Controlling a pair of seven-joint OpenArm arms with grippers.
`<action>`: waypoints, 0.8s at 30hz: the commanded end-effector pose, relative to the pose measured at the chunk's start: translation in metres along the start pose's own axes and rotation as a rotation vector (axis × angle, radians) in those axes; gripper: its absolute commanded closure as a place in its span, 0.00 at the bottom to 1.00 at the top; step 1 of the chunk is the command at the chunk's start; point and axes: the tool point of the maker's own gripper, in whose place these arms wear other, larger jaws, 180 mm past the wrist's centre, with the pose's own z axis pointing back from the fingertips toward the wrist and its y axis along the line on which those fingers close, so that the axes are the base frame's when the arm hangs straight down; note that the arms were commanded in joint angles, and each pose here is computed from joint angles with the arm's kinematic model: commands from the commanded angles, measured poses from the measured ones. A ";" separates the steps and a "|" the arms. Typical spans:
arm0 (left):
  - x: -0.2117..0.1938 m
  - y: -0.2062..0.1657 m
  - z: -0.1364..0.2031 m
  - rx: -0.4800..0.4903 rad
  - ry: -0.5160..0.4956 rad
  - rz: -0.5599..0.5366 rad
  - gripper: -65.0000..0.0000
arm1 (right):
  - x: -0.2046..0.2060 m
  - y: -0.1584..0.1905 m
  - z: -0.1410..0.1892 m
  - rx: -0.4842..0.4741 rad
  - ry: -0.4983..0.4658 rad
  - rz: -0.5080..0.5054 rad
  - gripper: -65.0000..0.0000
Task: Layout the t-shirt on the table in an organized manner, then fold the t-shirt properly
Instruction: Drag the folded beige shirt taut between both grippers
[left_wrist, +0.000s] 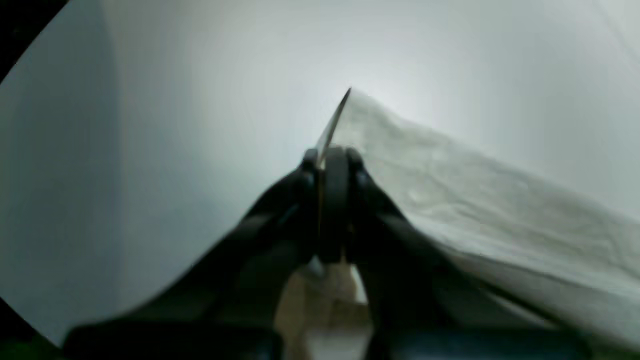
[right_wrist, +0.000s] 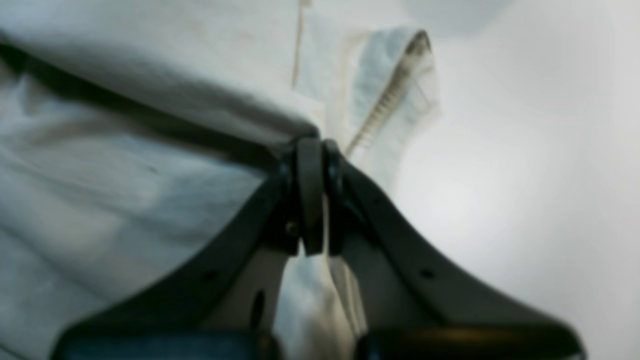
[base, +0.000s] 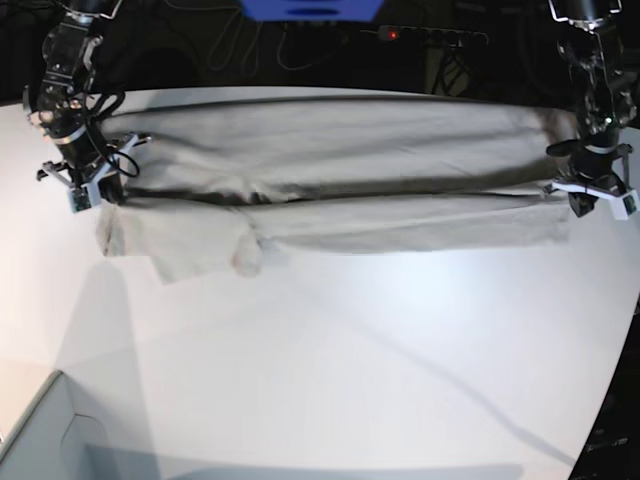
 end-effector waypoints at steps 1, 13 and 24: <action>0.025 -0.001 -0.004 -0.004 -0.070 -0.007 1.00 | 0.014 -0.005 0.001 -0.001 -0.048 0.009 1.00; 0.033 -0.006 -0.005 -0.014 -0.089 -0.007 1.00 | 0.000 0.013 0.003 0.046 -0.015 0.021 1.00; 0.099 -0.022 -0.008 -0.054 -0.223 -0.046 1.00 | -0.002 0.019 0.002 0.067 0.002 0.046 1.00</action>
